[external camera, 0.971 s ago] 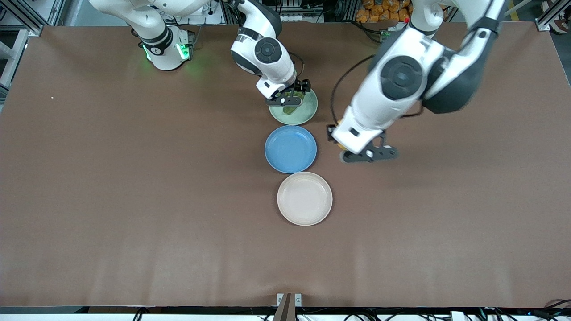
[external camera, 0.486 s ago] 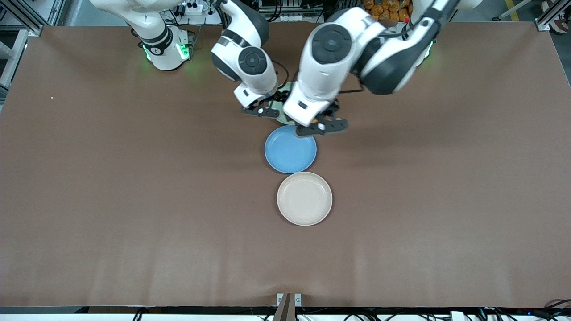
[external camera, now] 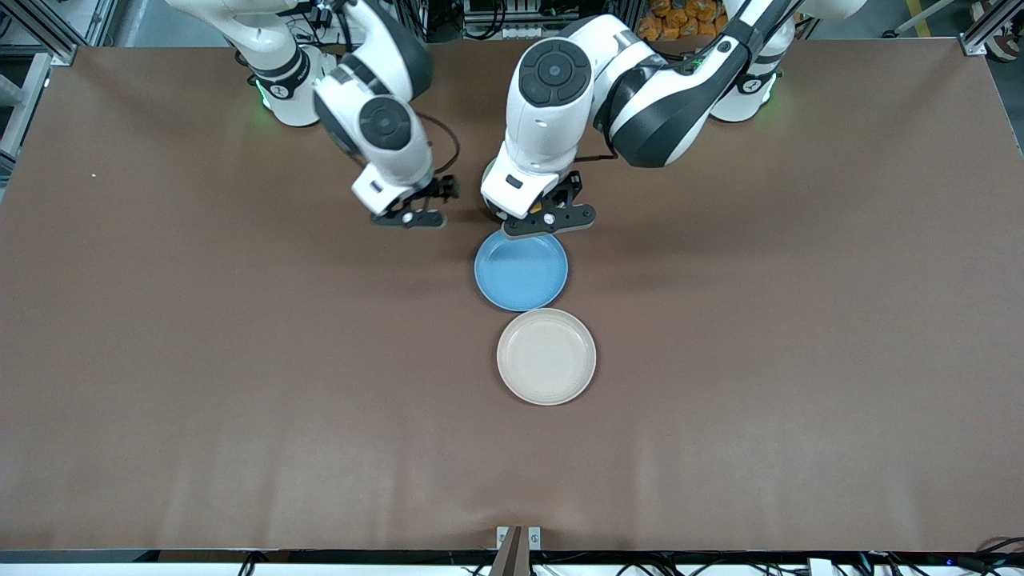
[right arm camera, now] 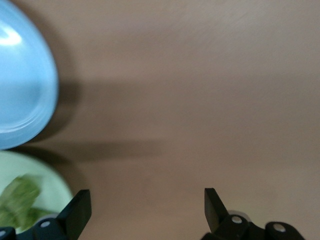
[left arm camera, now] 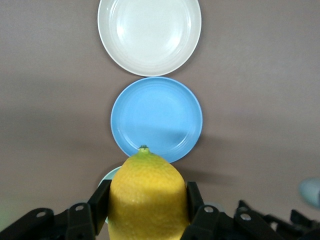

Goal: Place lemon and lettuce in plates
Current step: 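Carry the lemon toward the cream plate while the right gripper withdraws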

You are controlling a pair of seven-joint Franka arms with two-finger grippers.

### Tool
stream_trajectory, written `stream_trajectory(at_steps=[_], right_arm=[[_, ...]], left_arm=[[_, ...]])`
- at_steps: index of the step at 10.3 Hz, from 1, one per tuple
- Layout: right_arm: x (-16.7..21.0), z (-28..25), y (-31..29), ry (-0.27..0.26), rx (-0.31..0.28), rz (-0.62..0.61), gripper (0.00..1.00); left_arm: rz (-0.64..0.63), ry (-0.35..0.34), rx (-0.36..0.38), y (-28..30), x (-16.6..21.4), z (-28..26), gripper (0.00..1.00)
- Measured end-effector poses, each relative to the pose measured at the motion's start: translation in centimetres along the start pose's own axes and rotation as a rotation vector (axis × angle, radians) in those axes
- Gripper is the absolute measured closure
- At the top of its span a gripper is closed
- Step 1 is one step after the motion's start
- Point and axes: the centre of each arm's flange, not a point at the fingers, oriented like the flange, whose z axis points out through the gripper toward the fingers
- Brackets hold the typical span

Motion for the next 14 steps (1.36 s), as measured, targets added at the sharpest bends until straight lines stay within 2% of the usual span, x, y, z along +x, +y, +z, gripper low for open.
stream_trajectory(at_steps=[2, 4, 7, 11, 12, 14], right_arm=[[4.5, 0.1, 6.7, -0.001, -0.001, -0.016, 0.00], [8.4, -0.5, 14.5, 0.010, 0.014, -0.010, 0.00], [10.6, -3.4, 21.7, 0.067, 0.027, 0.051, 0.00], [11.0, -4.9, 24.3, 0.097, 0.029, 0.041, 0.00], [11.0, -5.4, 24.9, 0.105, 0.029, 0.042, 0.00], [10.9, -7.3, 26.1, 0.081, 0.021, 0.056, 0.00]], left_arm=[[-0.035, 0.025, -0.052, 1.6, -1.5, -0.4, 0.35], [-0.052, 0.026, -0.063, 3.1, -3.8, -0.1, 0.35], [-0.039, 0.006, -0.039, 4.4, -5.7, 2.1, 0.35], [-0.050, 0.029, -0.031, 4.9, -2.8, 8.1, 0.35], [-0.069, 0.053, -0.050, 4.6, -1.3, 8.5, 0.35], [-0.098, 0.118, -0.090, 3.7, 2.2, 9.2, 0.35]])
